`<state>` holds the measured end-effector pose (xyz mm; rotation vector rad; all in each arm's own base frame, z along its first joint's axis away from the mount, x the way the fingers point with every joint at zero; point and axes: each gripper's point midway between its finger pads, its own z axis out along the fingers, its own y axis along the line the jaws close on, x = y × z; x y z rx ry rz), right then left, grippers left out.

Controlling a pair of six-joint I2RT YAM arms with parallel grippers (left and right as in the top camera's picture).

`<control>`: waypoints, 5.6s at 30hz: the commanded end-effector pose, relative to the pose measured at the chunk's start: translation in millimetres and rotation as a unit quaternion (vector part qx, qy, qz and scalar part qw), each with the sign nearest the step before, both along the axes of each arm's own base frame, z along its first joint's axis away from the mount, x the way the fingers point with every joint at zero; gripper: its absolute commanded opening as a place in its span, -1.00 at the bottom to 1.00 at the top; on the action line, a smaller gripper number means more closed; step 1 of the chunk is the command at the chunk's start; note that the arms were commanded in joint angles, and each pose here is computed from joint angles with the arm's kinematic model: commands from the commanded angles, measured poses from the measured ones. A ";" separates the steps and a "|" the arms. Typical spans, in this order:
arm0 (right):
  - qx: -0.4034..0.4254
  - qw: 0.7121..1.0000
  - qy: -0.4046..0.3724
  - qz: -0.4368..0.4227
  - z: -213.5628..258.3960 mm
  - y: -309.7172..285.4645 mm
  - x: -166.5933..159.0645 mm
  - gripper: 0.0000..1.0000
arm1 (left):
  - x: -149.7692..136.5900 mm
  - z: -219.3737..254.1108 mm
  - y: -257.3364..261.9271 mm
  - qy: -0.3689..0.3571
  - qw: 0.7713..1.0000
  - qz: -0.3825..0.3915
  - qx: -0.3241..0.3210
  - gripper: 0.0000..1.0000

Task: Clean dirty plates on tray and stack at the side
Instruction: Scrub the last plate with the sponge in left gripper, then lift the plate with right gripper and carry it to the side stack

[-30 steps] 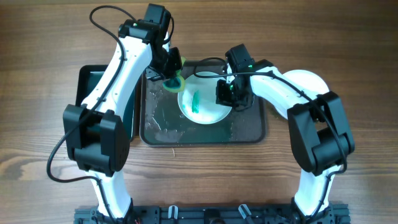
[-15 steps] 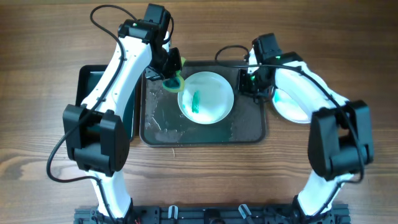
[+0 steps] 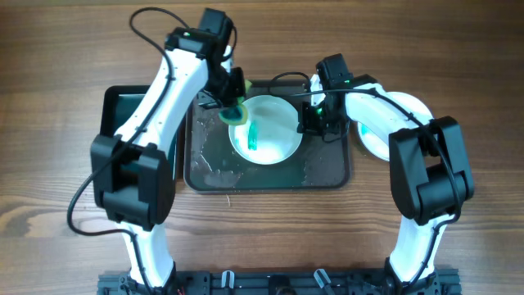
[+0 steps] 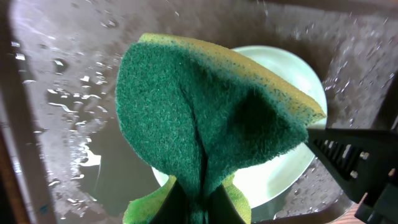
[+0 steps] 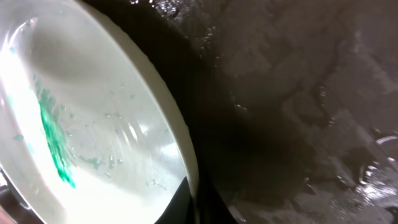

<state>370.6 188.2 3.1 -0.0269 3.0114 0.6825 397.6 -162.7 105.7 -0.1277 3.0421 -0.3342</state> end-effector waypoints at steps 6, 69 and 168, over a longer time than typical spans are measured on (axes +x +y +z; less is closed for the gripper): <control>0.008 1.000 0.014 -0.003 -10.4 4.4 -4.0 -0.91 | -8.7 -36.4 -8.4 0.045 0.998 -0.038 0.015 -0.92; 0.037 0.999 0.013 0.004 -5.4 13.8 -3.4 -0.91 | -64.0 -102.5 -62.3 0.126 0.984 -0.095 -0.086 -0.92; -0.166 0.895 -0.042 -0.411 101.2 -303.2 -49.7 -0.91 | 25.4 63.3 50.5 -0.058 0.993 0.106 0.012 -0.92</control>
